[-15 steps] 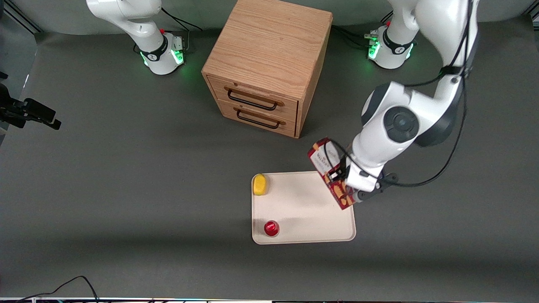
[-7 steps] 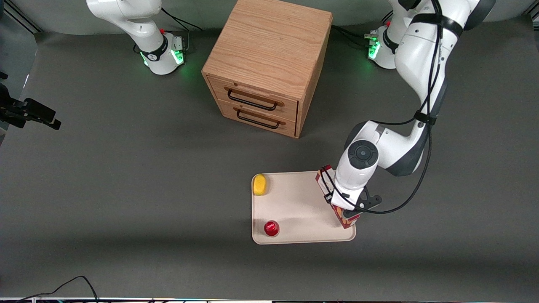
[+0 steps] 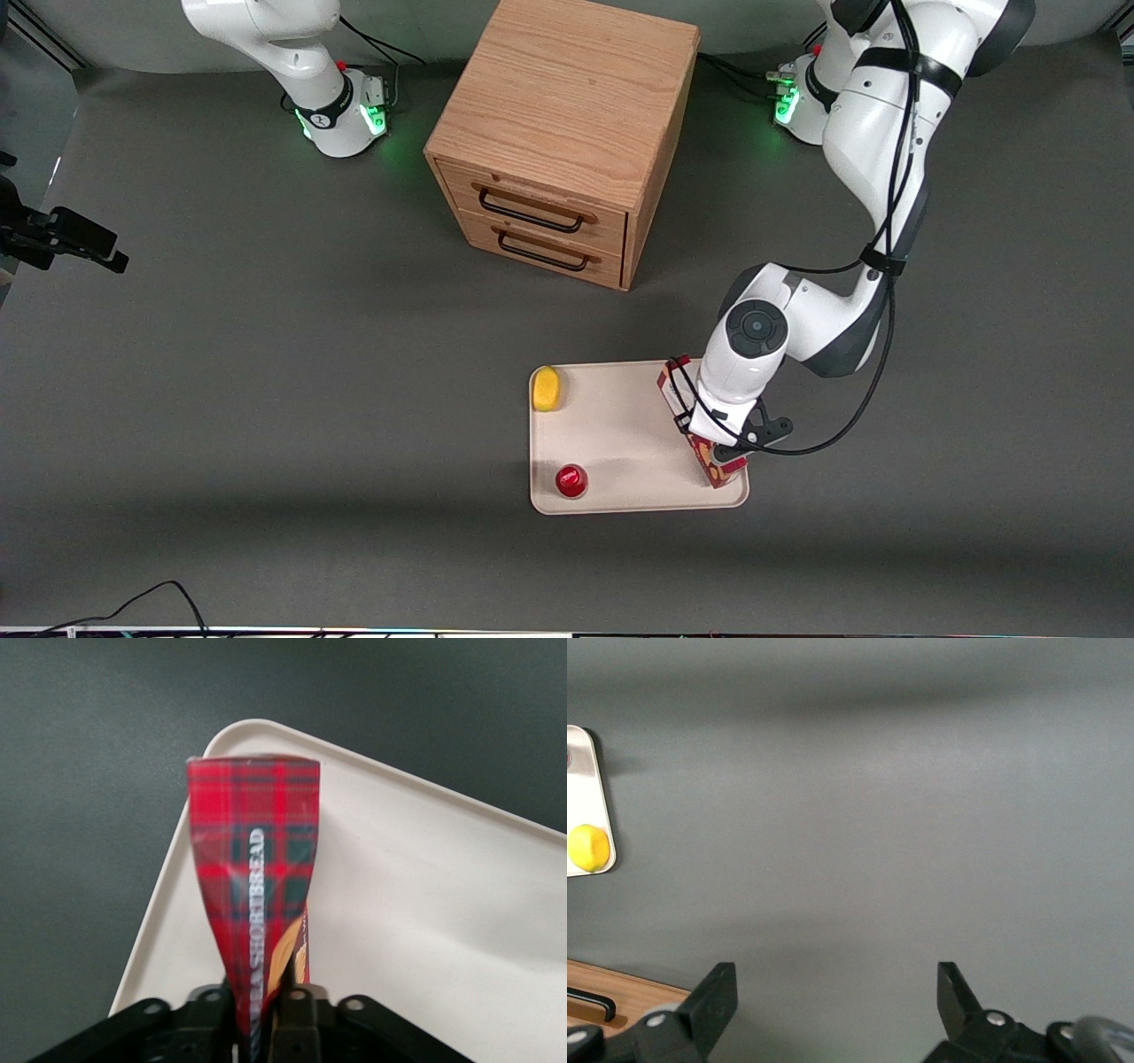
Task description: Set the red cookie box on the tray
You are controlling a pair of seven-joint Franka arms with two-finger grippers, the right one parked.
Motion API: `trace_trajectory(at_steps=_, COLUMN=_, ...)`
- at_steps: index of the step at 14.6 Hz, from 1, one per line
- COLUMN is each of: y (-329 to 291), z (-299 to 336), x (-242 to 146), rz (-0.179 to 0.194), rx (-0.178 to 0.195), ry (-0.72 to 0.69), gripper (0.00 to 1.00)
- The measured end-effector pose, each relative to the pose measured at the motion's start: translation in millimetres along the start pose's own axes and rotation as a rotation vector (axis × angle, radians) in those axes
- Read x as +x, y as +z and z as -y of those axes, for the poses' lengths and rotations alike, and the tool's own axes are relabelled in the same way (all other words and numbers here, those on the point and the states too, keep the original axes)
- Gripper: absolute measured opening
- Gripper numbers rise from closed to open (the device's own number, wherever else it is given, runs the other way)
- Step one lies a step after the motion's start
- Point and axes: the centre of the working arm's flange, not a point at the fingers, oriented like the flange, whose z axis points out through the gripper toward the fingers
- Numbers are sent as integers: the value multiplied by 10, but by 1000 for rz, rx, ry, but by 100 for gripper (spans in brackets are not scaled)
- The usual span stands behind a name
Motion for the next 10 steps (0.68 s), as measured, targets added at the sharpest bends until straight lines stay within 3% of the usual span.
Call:
trace_trajectory(at_steps=3, y=-70, z=-28, x=40, rz=-3, rx=0, ry=-3, gripper=55)
trace_trajectory(at_steps=4, y=-128, z=-39, x=44, rz=12, rx=23, ry=-4, gripper=65)
trace_trajectory(at_steps=5, y=-238, z=-56, x=45, rz=34, rx=57, ry=-5, gripper=72)
trace_trajectory(at_steps=7, y=-628, z=-107, x=27, rz=95, rx=122, ry=-11, gripper=96)
trace_trajectory(at_steps=10, y=-1504, z=8, x=96, rz=211, rx=168, ry=50, gripper=100)
